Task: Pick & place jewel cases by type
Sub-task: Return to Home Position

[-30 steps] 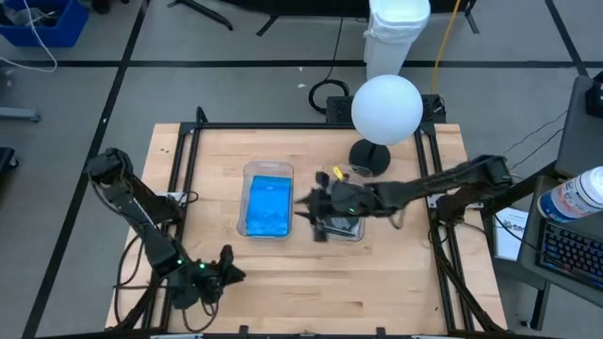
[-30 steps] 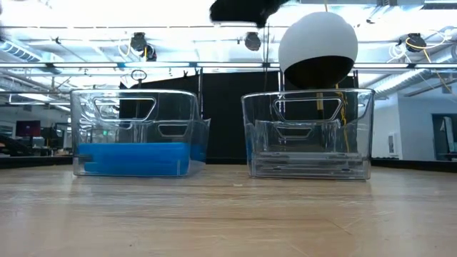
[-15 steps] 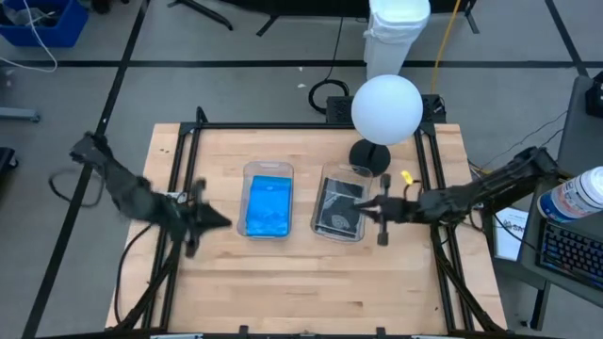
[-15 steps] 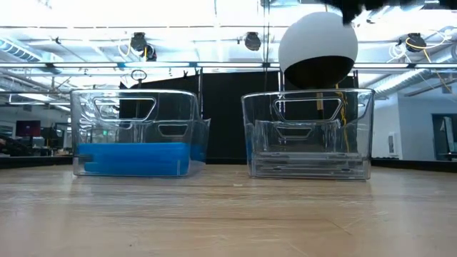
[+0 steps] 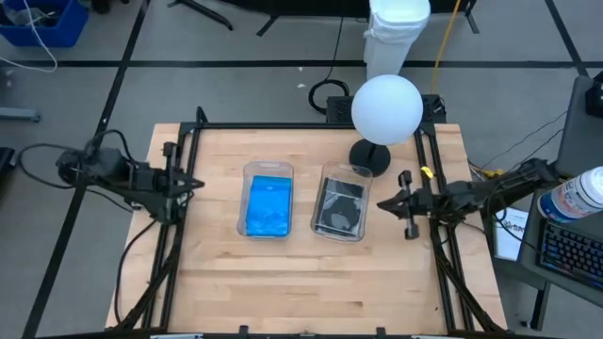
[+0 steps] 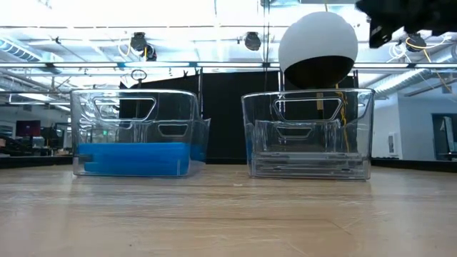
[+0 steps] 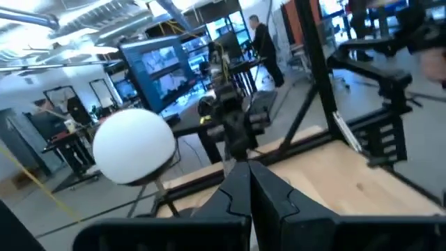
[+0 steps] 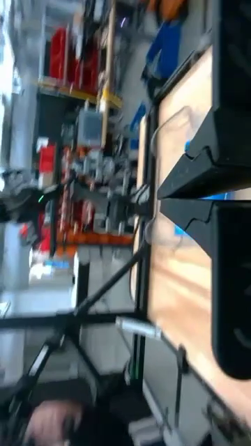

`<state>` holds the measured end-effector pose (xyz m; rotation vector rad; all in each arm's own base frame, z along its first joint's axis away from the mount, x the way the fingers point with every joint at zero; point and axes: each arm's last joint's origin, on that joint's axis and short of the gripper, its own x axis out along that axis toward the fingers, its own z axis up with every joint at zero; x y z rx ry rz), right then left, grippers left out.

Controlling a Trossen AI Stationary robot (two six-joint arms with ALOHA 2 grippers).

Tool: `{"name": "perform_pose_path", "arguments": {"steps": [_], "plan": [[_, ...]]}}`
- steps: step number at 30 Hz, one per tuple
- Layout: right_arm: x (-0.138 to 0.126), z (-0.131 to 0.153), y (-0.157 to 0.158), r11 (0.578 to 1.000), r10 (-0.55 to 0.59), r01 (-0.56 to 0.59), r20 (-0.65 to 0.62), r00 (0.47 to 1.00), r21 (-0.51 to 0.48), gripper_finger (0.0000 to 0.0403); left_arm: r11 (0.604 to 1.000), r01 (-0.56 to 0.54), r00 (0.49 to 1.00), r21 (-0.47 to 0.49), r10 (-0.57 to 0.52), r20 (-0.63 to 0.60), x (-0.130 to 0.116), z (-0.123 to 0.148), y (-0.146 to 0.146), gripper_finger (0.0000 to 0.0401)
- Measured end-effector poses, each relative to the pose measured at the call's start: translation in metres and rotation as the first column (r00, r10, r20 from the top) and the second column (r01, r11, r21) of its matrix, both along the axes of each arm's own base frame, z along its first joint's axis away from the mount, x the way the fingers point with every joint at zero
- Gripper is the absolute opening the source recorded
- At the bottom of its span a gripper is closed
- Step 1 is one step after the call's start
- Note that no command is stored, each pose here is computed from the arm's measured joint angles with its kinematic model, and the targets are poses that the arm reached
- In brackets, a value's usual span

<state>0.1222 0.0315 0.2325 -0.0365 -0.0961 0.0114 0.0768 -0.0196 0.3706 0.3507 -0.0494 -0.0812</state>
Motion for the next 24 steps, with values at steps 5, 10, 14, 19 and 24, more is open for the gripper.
{"name": "perform_pose_path", "arguments": {"steps": [5,10,14,19,24], "plan": [[-0.016,0.007,-0.002,0.999,0.044,-0.044,0.071,0.996,-0.007,0.0,0.998,-0.031,0.999,0.053,0.032,-0.015,0.001,-0.027,0.0,0.0002],[-0.029,0.01,-0.003,0.993,0.107,-0.1,0.11,0.988,-0.066,0.0,0.994,0.003,1.0,0.112,-0.005,0.021,0.002,-0.051,-0.001,0.0002],[-0.036,0.012,-0.005,0.991,0.125,-0.114,0.153,0.98,-0.075,0.0,0.998,0.034,0.992,0.058,-0.04,0.12,-0.001,-0.068,-0.001,0.0002],[-0.034,-0.012,-0.005,0.991,0.103,-0.085,0.179,0.979,-0.103,0.0,0.999,-0.025,0.994,0.042,0.021,0.11,0.01,-0.119,-0.003,0.0001],[-0.035,-0.024,-0.009,0.996,0.013,0.008,0.218,0.976,-0.094,0.0,1.0,-0.017,0.978,0.013,0.014,0.206,0.0,-0.122,0.002,0.0001]]}}
